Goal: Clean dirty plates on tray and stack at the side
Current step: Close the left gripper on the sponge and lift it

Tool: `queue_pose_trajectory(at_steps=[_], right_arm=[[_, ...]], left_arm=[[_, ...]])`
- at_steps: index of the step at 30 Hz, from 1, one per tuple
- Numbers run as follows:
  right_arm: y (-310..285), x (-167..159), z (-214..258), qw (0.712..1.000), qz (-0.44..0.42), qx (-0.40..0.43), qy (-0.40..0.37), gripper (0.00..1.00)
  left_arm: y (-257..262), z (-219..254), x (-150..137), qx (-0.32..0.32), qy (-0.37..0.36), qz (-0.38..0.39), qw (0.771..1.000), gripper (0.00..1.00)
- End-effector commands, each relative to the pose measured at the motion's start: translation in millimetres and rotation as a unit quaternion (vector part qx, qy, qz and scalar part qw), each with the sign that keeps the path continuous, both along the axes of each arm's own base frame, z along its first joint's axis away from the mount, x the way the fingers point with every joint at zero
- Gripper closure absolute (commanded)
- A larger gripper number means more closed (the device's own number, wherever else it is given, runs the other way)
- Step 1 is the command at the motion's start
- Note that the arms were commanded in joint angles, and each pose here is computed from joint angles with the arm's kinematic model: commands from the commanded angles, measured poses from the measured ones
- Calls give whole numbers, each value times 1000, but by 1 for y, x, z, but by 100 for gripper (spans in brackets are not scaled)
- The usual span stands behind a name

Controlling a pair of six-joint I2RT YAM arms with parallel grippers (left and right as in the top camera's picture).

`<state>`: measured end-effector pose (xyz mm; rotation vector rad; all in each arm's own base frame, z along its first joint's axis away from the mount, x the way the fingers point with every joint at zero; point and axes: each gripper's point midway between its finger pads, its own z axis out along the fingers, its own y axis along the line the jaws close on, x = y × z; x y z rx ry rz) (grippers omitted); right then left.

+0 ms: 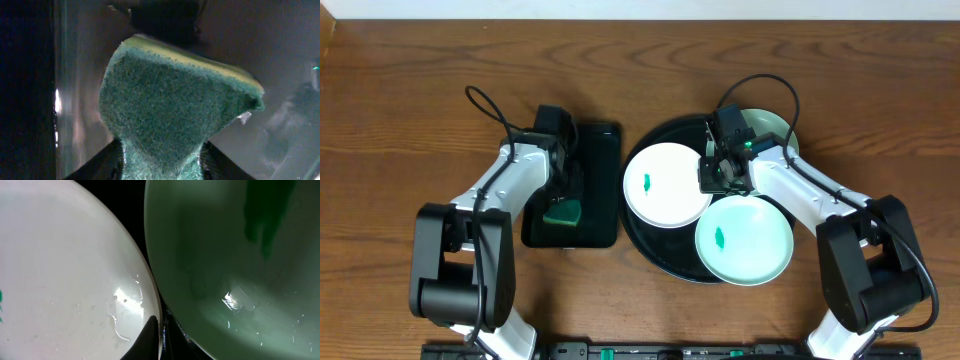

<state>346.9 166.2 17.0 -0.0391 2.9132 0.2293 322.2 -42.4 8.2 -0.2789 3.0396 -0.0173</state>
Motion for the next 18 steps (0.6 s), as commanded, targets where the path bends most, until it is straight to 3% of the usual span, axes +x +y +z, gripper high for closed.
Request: queue_pose_trajectory(at_steps=[1, 8, 12, 18], right_arm=[[2, -2, 0, 1000, -1, 2, 0, 95], [2, -2, 0, 1000, -1, 2, 0, 95], [2, -2, 0, 1000, -1, 2, 0, 95], [2, -2, 0, 1000, -1, 2, 0, 92]], left_arm=[[3, -9, -11, 8, 19, -7, 1000, 59], [3, -9, -11, 7, 19, -7, 1000, 73], [3, -9, -11, 7, 20, -7, 1000, 89], [2, 7, -4, 4, -5, -7, 1000, 93]])
